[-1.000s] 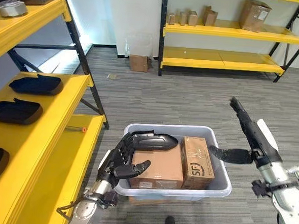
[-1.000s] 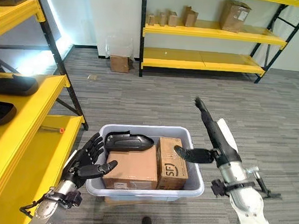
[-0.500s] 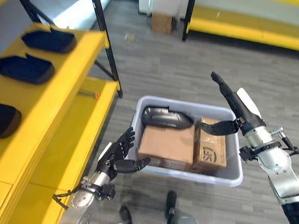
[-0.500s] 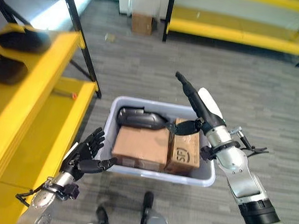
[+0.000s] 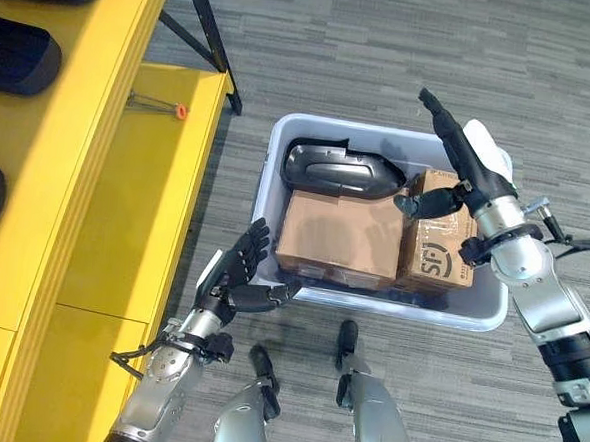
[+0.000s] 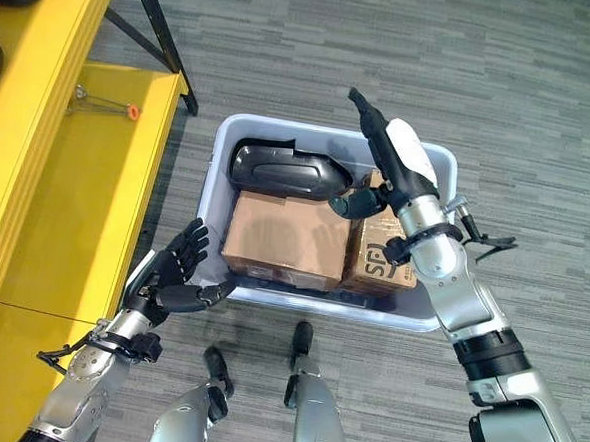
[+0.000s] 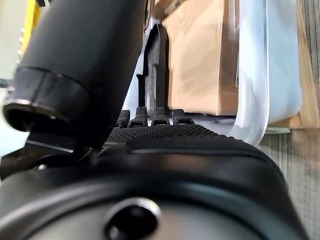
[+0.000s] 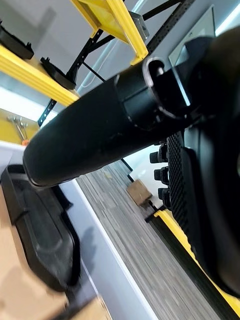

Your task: Move parts from the plastic box to the shelf.

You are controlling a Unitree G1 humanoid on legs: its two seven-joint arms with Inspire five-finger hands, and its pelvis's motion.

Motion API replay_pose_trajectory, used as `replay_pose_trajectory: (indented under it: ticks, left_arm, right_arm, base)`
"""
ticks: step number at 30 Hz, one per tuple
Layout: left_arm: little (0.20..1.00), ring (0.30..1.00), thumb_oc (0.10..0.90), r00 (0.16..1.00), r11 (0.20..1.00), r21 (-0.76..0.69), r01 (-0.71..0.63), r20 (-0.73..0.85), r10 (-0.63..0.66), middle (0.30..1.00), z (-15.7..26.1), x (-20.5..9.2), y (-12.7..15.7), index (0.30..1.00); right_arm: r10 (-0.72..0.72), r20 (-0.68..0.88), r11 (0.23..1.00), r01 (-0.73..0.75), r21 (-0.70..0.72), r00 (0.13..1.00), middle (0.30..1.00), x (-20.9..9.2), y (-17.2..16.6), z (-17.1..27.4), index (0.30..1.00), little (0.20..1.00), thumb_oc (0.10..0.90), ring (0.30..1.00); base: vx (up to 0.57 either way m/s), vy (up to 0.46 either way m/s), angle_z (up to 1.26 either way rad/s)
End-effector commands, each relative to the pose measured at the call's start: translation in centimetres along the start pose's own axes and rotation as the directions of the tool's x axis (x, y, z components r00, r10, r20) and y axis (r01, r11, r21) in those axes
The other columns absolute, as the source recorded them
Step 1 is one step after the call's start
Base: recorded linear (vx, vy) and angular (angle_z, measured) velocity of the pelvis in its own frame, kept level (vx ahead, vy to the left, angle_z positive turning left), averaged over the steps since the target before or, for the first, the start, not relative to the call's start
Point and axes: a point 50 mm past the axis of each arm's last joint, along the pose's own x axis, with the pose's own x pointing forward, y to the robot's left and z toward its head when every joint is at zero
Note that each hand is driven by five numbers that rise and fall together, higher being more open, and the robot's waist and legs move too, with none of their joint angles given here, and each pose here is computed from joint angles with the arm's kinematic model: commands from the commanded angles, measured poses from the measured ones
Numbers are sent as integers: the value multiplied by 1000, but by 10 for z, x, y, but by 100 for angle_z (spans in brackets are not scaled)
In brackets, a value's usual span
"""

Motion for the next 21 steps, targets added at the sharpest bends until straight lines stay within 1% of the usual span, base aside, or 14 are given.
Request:
replay_pose_trajectory:
  ticks: [1,2,5,8,11,14,16,21]
  left_arm:
    - [1000,1000,900,973,999,14,28,231,-31,1000,41,2,-5,1000]
    - [1000,1000,900,971,1000,13,28,237,-30,1000,42,4,-5,1000]
    - [1000,1000,900,970,999,16,28,243,-32,1000,44,6,-6,1000]
    - [1000,1000,900,968,1000,18,22,250,-26,1000,45,9,-5,1000]
    - [1000,1000,900,964,1000,19,14,266,-18,1000,50,13,-6,1000]
    - [1000,1000,900,963,1000,20,3,268,-8,1000,50,14,-5,1000]
    - [1000,1000,900,960,999,24,-23,279,15,1000,52,16,-4,1000]
    - [1000,1000,900,961,999,24,-36,275,28,1000,52,17,-3,1000]
  right_arm:
    - [-193,199,978,203,-35,961,1000,26,-39,46,1000,1000,900,1000]
    - [-218,216,971,234,-54,952,1000,35,-46,54,1000,1000,900,1000]
    - [-243,244,961,266,-69,939,1000,47,-54,67,1000,1000,900,1000]
    - [-257,271,956,286,-73,928,1000,55,-57,78,1000,1000,900,1000]
    - [-265,315,945,310,-102,912,1000,67,-59,98,1000,1000,900,1000]
    - [-275,319,943,319,-94,907,1000,67,-59,100,1000,1000,900,1000]
    - [-275,309,948,311,-74,910,1000,68,-52,100,1000,1000,900,1000]
    - [-252,294,956,284,-72,922,1000,68,-40,97,1000,1000,900,1000]
  base:
    - [0,0,0]
    - [-13,10,3]
    - [-17,6,6]
    - [-16,4,3]
    - [-36,-7,2]
    - [-8,2,-5]
    - [0,0,0]
    - [-4,14,-2]
